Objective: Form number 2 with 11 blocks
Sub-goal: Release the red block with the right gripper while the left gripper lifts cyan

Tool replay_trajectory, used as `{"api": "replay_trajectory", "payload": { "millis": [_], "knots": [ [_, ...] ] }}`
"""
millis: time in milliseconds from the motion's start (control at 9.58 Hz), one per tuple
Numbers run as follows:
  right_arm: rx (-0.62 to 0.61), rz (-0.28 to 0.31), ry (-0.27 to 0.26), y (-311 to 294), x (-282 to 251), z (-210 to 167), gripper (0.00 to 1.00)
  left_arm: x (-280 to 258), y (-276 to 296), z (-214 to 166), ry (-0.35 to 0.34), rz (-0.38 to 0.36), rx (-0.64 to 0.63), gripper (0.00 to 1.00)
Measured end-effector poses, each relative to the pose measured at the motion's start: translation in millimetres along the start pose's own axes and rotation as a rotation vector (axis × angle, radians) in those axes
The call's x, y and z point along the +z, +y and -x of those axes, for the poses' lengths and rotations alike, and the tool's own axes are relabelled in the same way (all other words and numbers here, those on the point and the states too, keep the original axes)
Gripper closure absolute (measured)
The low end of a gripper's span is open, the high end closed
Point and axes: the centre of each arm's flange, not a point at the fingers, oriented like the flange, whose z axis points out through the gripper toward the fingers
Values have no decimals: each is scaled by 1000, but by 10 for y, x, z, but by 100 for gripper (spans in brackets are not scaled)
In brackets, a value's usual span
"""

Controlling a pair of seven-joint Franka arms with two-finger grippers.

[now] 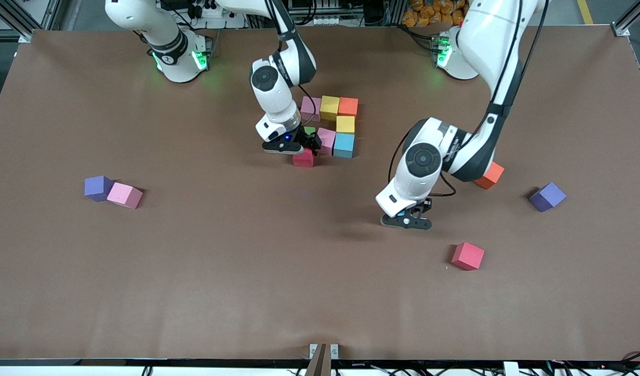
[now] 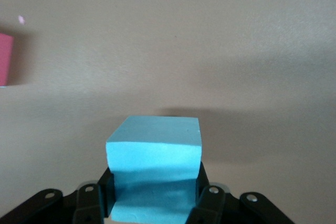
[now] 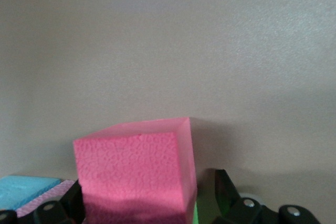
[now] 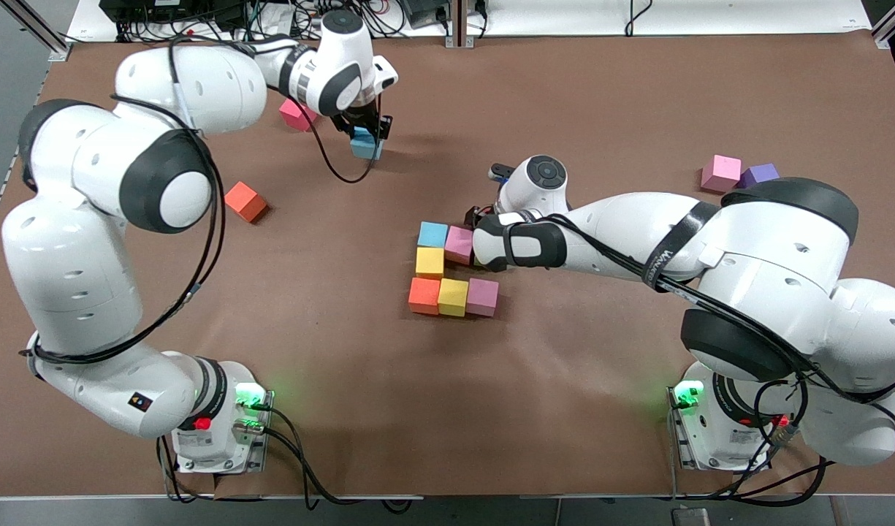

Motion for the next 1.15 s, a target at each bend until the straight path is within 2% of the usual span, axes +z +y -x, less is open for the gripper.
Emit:
{"api": "replay_trajectory", "payload": {
  "millis": [418,835,940,1149],
  "knots": [
    [64,-17,-35,-119,-134,-141,0,-96,-43,-2,-2,-4,29,44],
    [88,-33,-40,-84,-339,-414,0,-164,-83,-37,10,-3,43,44],
    [75,-32,-49,-52,-395,-506,0,-215,-80,-55,20,0,43,44],
    [11,-47,-72,136,-683,-957,0,-334,-54,-96,41,8,44,44]
  ]
}}
